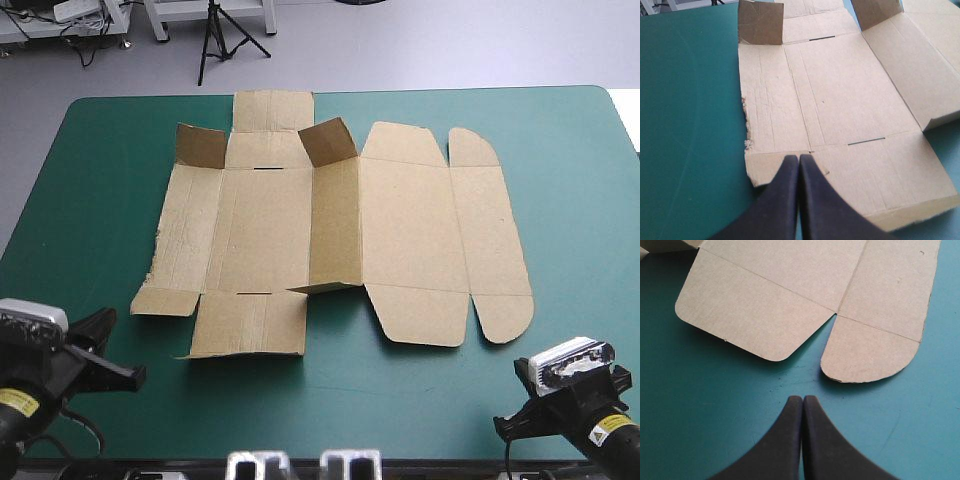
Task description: Fold the box
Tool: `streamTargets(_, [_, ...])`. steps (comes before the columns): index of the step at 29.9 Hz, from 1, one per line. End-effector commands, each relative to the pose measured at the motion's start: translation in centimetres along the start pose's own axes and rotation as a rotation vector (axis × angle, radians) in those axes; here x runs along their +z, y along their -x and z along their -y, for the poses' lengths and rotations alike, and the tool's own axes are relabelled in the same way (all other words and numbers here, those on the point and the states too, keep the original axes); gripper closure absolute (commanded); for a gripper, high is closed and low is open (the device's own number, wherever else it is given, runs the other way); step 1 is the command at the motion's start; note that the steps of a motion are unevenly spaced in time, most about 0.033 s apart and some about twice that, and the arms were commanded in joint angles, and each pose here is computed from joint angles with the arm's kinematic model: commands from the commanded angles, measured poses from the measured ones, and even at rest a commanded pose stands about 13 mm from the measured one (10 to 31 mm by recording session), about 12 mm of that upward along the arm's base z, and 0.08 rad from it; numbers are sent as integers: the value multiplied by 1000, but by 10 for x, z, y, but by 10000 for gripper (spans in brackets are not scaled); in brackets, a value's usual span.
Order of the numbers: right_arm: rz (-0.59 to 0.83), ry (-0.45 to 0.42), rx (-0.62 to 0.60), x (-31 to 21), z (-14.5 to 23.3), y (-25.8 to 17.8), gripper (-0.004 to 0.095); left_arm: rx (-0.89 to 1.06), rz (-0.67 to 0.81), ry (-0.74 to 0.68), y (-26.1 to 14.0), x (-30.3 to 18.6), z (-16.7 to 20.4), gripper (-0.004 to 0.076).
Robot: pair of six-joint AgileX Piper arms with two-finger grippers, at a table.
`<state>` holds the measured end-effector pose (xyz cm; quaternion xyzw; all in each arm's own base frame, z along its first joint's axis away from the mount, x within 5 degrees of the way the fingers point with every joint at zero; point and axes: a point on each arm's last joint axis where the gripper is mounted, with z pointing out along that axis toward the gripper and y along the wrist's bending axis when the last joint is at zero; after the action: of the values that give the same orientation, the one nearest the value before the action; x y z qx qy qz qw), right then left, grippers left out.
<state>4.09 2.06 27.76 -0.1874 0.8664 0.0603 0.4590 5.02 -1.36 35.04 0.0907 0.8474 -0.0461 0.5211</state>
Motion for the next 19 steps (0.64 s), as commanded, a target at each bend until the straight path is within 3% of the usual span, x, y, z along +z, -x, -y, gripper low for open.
streamTargets(1, [76, -18, 1, -6, 2, 13, 925, -17, 68, 8, 43, 6, -4, 732])
streamTargets(10, [76, -19, 1, -6, 2, 13, 926, -49, -101, 103, 107, 78, -26, 732])
streamTargets(19, [79, -21, 0, -6, 2, 13, 926, -100, -403, 283, 132, 152, -75, 731])
